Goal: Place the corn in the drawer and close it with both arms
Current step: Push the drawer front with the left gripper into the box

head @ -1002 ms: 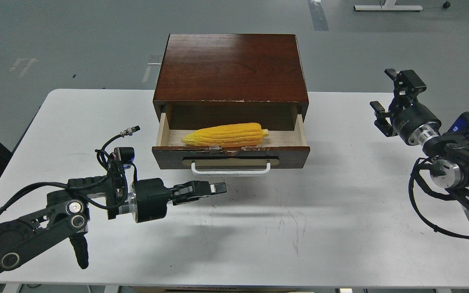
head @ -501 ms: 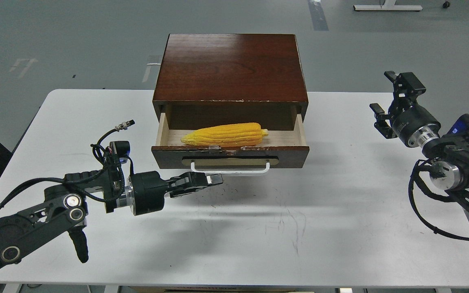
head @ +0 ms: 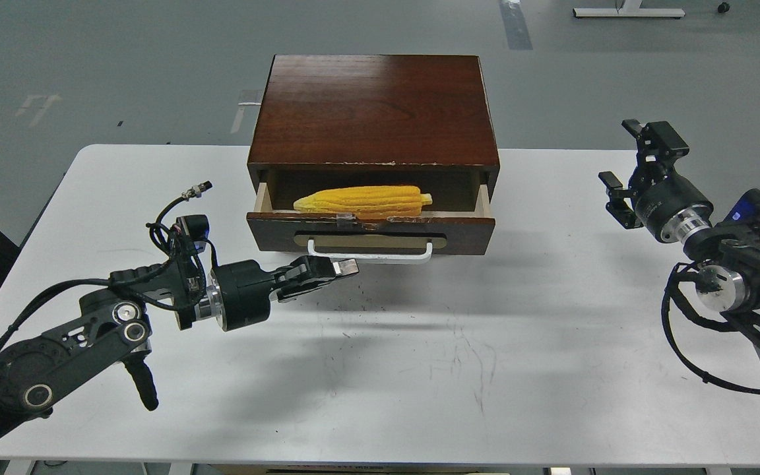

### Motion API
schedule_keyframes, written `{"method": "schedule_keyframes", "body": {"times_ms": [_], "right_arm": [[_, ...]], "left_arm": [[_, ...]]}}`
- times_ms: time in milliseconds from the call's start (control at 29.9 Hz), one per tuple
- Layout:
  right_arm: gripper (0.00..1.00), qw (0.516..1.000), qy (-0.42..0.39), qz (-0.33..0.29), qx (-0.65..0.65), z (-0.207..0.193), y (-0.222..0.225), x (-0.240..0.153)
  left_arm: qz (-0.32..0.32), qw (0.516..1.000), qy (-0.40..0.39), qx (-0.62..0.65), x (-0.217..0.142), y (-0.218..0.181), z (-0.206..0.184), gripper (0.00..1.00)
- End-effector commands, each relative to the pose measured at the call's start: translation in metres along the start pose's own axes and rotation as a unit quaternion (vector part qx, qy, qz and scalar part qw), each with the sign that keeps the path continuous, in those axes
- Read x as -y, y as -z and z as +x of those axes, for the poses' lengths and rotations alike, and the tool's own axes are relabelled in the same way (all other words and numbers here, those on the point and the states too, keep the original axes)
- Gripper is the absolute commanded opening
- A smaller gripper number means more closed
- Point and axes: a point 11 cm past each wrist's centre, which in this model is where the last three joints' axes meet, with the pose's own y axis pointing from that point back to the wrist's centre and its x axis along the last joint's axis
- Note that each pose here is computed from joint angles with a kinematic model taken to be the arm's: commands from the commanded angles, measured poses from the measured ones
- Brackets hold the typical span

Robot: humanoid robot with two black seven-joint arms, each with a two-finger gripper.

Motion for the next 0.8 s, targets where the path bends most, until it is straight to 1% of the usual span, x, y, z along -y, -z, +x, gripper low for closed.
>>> {"method": "schedule_keyframes", "body": {"times_ms": [0,134,601,768], "right_arm": [[0.99,1.000,0.000,-0.002,0.000,0.000,-0.002,-0.001],[0.99,1.000,-0.001,-0.002,0.001,0.000,-0.002,-0.001],[0.99,1.000,-0.003,-0.007,0.002,0.002,-0.007,-0.004],[0.99,1.000,-0.004,-0.009,0.002,0.002,-0.009,-0.005]], "left_arm": [[0.001,1.000,-0.009,0.007,0.002,-0.001,0.008,0.00],[0.007,1.000,-0.013,0.007,0.001,0.003,0.013,0.00],[0.008,1.000,-0.029,-0.005,0.023,0.008,0.025,0.00],[0.013,0.999,-0.041,-0.004,0.022,0.011,0.032,0.00]]}}
